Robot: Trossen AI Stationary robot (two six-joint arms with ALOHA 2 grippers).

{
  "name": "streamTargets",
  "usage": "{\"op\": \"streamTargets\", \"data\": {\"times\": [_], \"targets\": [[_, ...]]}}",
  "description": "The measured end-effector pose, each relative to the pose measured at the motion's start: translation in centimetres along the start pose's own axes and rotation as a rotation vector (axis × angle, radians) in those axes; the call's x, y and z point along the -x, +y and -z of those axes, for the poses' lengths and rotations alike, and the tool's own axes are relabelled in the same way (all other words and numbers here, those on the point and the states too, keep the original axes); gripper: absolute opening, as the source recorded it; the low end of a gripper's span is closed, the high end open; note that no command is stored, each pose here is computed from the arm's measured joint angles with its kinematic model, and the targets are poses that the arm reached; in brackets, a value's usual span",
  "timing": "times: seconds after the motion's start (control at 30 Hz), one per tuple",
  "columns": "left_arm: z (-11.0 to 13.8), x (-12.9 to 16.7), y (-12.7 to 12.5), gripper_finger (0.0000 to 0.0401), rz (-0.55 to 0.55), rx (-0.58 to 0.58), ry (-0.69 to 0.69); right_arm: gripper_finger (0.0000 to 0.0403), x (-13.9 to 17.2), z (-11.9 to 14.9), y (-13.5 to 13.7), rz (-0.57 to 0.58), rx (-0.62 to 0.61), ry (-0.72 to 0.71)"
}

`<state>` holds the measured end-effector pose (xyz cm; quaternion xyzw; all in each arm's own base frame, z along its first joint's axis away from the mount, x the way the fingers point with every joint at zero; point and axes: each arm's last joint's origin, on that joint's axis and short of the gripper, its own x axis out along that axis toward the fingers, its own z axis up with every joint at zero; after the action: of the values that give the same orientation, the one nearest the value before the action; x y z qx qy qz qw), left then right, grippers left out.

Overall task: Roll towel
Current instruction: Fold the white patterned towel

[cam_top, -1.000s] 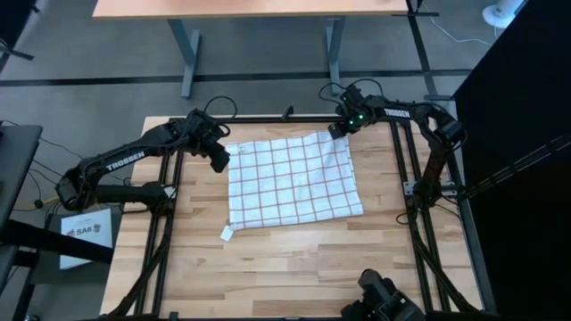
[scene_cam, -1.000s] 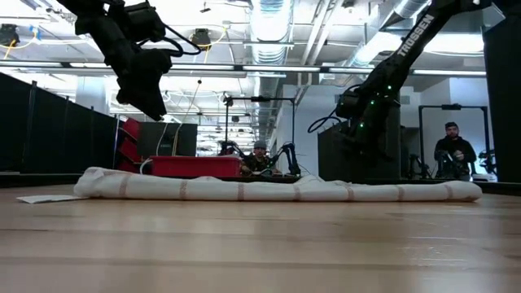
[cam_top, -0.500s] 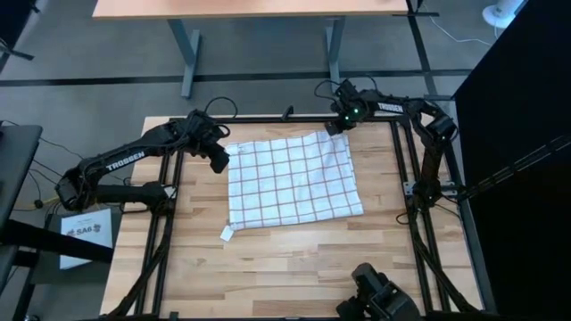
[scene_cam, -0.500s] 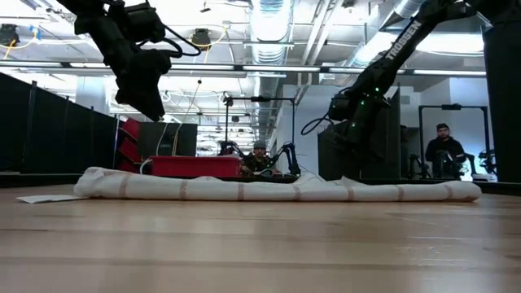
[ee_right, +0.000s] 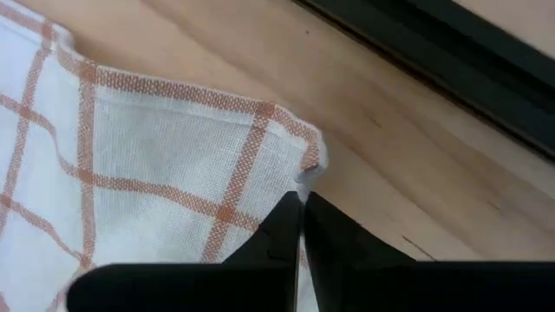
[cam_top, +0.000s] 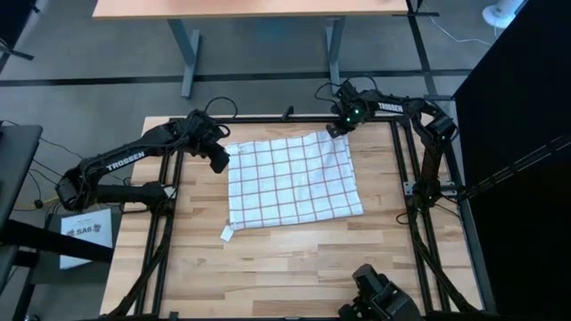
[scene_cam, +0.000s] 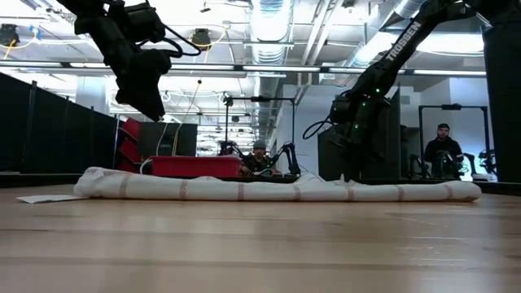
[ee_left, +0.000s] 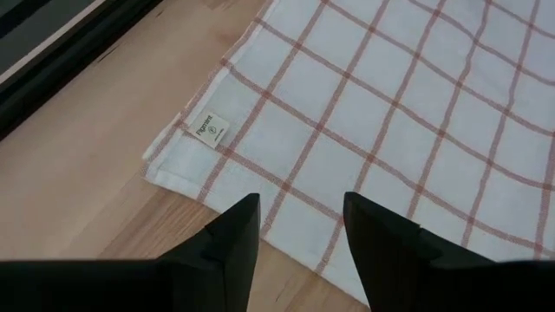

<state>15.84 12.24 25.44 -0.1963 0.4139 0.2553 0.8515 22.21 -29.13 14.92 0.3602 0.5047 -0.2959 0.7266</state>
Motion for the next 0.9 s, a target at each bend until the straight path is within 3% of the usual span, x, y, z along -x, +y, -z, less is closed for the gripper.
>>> {"op": "streamTargets", "data": {"times": [0.43,0.9], "targets": [[0.0,0.0,0.0,0.0153,0.000,-0.011,-0.002,0.0000,5.1,1.1,-0.5,0.011,-0.038,-0.015],[-0.1,0.0,0.0,0.0153,-0.001,-0.024,-0.006,0.0000,2.7,3.0,-3.7,0.038,-0.110,-0.001]]}}
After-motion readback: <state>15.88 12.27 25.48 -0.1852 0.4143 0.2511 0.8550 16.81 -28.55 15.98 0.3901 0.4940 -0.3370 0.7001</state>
